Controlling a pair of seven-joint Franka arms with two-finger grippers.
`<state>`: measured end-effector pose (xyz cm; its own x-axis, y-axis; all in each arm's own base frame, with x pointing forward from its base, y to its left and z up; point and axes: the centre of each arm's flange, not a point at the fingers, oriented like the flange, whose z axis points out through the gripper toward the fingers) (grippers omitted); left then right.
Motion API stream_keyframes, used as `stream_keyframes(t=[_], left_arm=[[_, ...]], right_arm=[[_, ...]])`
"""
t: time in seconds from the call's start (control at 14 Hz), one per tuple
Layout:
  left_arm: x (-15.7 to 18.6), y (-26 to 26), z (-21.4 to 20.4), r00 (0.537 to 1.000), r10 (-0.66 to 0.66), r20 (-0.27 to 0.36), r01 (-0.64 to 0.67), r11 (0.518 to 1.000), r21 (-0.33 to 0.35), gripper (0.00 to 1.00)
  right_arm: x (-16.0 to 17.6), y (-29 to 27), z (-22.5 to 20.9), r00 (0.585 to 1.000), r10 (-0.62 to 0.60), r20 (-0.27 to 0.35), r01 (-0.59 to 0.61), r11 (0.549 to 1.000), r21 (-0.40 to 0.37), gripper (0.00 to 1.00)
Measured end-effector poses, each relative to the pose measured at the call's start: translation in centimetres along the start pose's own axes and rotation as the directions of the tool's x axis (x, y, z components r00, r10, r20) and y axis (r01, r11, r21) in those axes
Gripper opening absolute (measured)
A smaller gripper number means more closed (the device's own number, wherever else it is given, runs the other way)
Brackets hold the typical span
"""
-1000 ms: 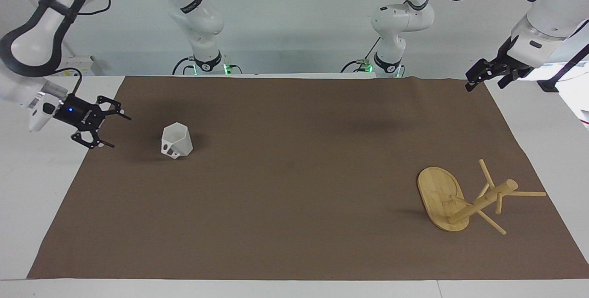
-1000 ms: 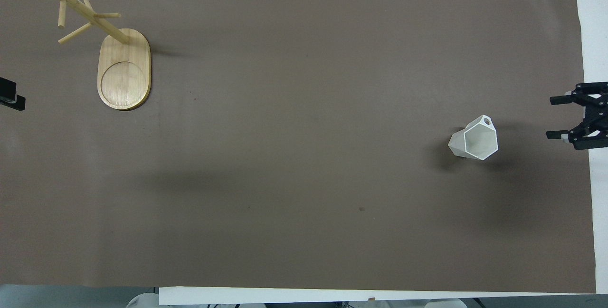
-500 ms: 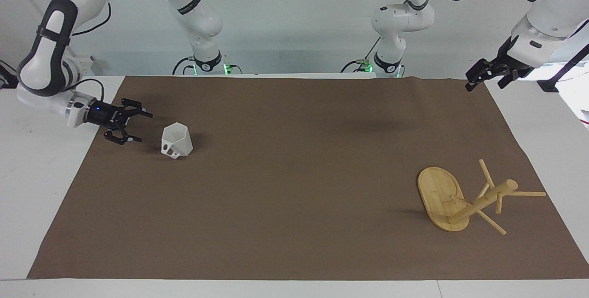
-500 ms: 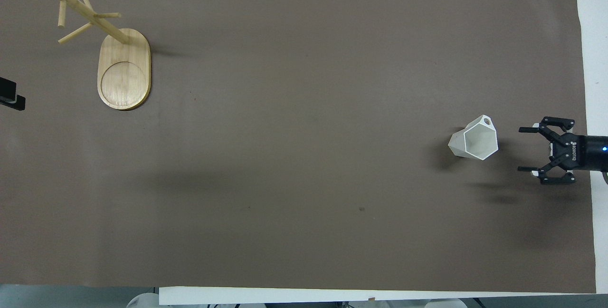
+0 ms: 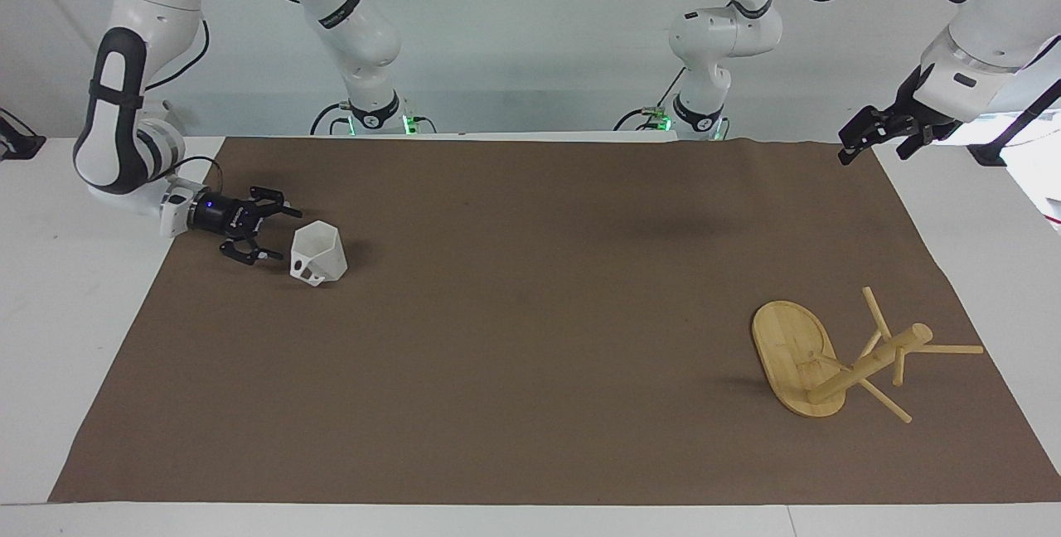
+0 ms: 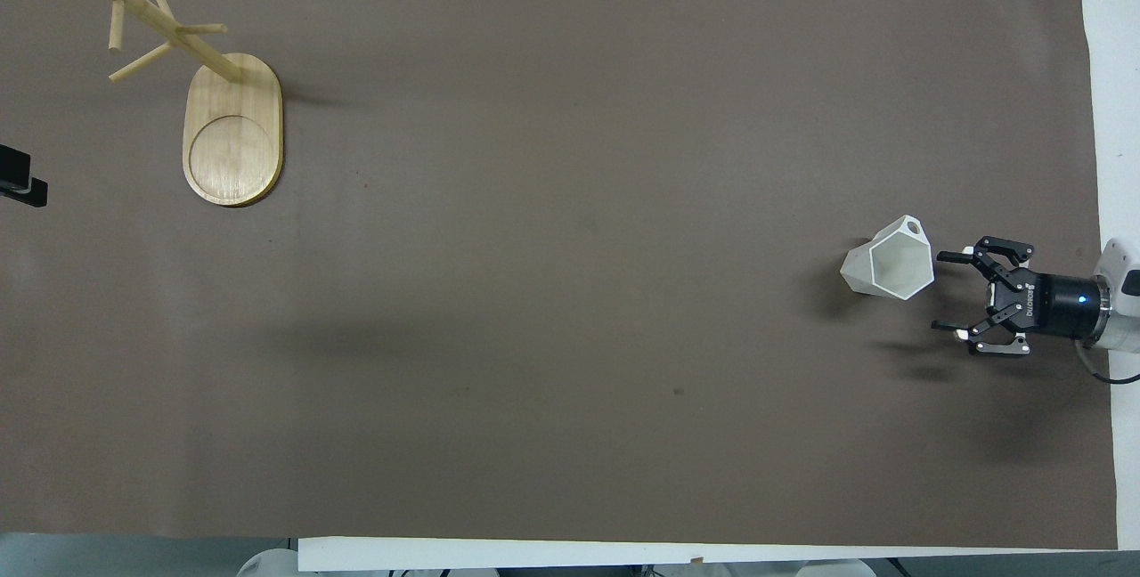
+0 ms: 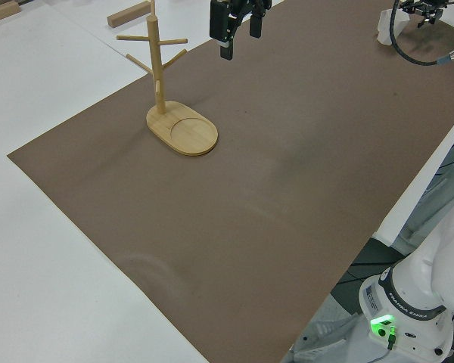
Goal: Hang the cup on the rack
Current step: 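Reach the right gripper to the white cup and close on it, then lift the white cup with the right gripper toward the wooden rack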
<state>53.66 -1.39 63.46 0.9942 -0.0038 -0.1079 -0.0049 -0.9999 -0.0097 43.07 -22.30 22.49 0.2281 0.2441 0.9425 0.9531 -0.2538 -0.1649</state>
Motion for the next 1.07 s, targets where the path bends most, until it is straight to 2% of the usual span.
stream_keyframes(t=[0.29,0.57,1.07], left_arm=[[0.0,0.0,0.0,1.000,0.000,0.000,0.000,1.000,0.000,1.00],[0.0,0.0,0.0,1.000,0.000,0.000,0.000,1.000,0.000,1.00],[0.0,0.0,0.0,1.000,0.000,0.000,0.000,1.000,0.000,1.00]], right_arm=[[-0.1,0.7,1.9,0.999,-0.009,-0.031,0.009,1.000,-0.005,1.00],[0.3,0.9,3.0,0.998,-0.059,-0.032,0.060,0.998,0.013,1.00],[1.3,1.6,5.3,0.996,-0.076,-0.044,0.077,0.997,0.019,1.00]])
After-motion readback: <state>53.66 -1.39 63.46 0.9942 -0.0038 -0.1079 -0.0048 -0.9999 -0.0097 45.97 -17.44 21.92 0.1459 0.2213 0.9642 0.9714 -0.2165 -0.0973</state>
